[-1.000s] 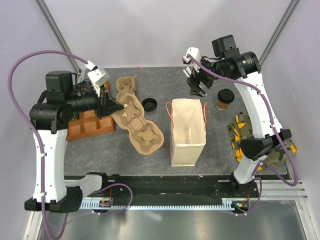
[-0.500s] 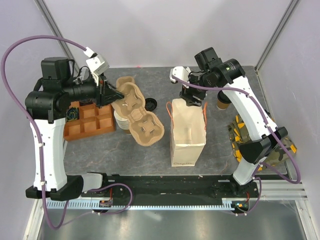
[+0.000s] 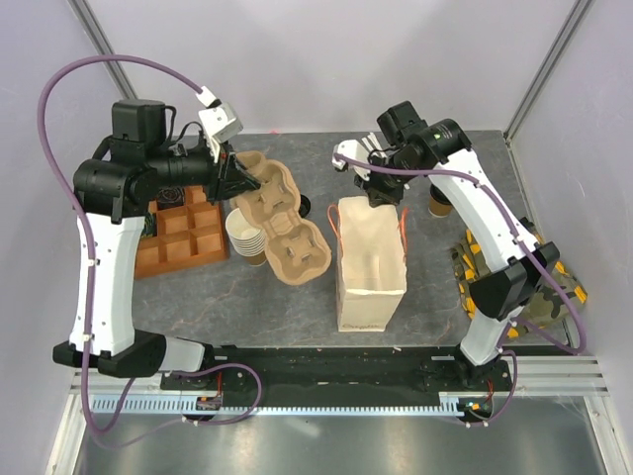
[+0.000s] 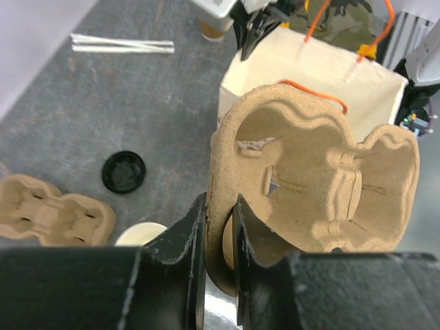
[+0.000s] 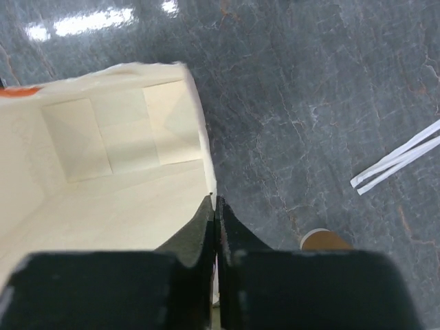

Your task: Pack the takeout coffee

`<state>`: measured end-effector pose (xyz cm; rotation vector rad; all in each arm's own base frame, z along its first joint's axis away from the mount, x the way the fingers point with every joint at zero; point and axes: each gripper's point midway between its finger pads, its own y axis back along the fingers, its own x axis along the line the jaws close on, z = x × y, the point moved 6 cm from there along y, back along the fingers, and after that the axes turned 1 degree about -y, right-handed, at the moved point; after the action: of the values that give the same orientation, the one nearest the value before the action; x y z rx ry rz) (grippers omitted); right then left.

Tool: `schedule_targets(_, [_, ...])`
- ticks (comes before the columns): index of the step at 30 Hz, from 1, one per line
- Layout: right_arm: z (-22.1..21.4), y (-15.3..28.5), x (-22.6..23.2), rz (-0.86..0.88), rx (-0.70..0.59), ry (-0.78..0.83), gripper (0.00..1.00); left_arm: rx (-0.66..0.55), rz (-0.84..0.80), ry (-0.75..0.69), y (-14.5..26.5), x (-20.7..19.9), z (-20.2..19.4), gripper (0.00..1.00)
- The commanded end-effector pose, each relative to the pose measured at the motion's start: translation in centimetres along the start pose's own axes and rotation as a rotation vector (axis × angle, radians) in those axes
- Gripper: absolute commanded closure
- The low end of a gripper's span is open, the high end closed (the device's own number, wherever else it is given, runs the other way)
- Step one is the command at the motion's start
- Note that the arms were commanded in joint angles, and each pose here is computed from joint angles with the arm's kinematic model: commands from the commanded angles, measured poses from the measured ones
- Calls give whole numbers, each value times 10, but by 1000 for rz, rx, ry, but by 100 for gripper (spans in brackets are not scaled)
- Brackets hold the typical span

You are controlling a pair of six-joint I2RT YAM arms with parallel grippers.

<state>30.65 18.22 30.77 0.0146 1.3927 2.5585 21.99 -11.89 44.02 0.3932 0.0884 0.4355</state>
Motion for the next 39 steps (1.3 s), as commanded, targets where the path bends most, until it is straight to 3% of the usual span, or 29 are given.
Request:
schedule_targets(1, [17, 23, 3, -34, -50, -110, 100, -120, 88, -114, 20, -4, 48, 98])
schedule_targets(6, [28, 47, 11, -94, -114, -202, 100, -210, 215, -228, 35, -8, 80, 98])
schedule_targets(12, [29, 41, 32, -90, -108, -252, 100, -270, 357, -401, 39, -15, 113, 98])
schedule_targets(16, [33, 41, 38, -102, -125, -262, 100, -316, 340, -502, 31, -32, 130, 98])
schedule_targets(28, [43, 50, 43, -119, -152, -289, 100, -277, 340, -819, -22, -78, 132, 98])
schedule_targets(39, [48, 52, 51, -111, -172, -275, 100, -152, 234, -939, -58, -107, 90, 98])
